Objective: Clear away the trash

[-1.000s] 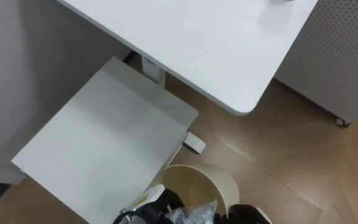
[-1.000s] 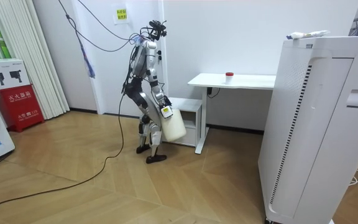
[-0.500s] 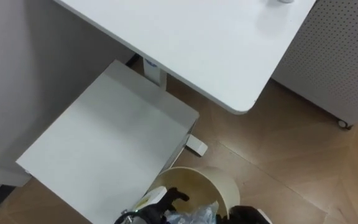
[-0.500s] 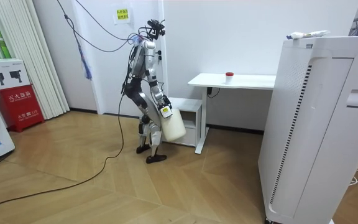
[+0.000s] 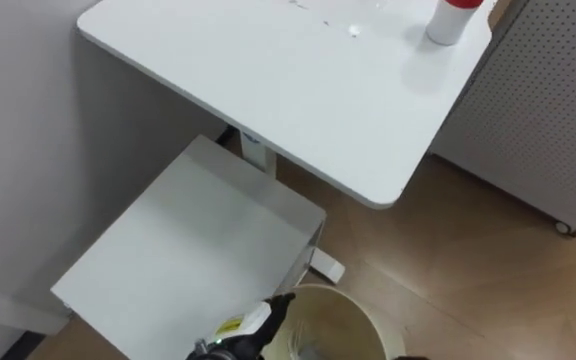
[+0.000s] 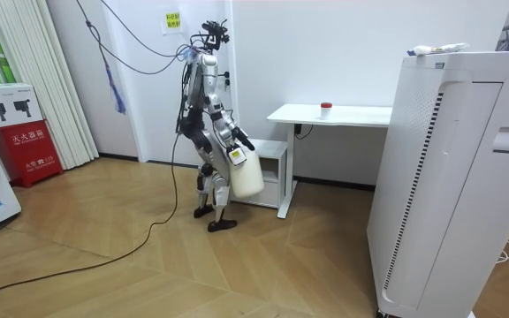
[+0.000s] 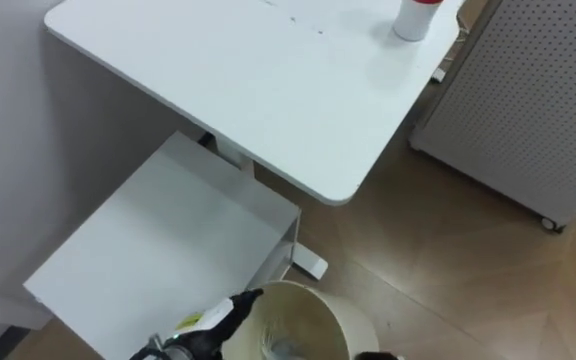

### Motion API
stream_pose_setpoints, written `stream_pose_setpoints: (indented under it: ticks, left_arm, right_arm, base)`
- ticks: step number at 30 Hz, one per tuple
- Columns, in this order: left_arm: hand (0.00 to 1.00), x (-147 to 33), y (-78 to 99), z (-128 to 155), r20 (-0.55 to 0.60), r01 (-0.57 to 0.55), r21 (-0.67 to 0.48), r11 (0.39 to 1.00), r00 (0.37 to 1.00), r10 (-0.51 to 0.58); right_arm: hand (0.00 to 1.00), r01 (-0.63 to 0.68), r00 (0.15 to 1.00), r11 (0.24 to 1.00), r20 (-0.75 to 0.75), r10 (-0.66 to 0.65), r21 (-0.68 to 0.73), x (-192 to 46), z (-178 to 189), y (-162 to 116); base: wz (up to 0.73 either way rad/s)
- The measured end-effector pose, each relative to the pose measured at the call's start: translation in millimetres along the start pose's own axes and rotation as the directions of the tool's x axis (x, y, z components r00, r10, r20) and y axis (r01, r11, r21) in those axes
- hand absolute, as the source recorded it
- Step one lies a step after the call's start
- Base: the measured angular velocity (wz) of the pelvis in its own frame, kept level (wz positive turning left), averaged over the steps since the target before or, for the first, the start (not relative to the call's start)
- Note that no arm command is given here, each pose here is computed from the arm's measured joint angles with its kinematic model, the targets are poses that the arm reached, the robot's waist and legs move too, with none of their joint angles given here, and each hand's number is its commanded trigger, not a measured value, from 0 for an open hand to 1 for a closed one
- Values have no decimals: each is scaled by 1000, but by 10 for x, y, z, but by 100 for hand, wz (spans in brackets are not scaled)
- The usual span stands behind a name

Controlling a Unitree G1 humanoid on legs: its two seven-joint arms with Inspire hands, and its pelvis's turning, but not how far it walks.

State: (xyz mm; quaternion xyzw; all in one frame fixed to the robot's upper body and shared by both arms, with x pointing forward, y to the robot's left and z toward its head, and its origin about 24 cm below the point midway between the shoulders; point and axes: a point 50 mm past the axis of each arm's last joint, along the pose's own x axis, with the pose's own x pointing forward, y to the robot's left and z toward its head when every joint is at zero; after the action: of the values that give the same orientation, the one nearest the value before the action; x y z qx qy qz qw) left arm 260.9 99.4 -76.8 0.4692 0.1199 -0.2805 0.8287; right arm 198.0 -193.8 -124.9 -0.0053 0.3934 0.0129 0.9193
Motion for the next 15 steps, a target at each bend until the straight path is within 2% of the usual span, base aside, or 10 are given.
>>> stream_pose_setpoints:
  ticks: [8, 11, 13, 15]
  left_arm:
    - [0, -74, -50, 123, 101, -25, 30, 999, 995, 22]
    - [0, -147, -62, 14, 75, -42, 13, 999, 996, 41]
    - [0, -204, 2, -22, 71, -92, -23, 995, 993, 94]
    - [0, -335, 68, -24, 96, -179, -81, 980, 978, 187]
  right_arm:
    - [100, -12, 999, 1000, -32, 12, 6, -68, -150, -88]
    - [100, -29, 999, 1000, -36, 29, -6, -95, -200, -72]
    - [100, -35, 999, 999, -21, 35, 0, -119, -202, -97]
    - [100, -42, 999, 999, -10, 42, -7, -166, -237, -121]
  base:
    - [-15]
    - [-65]
    - [-104]
    - [-100]
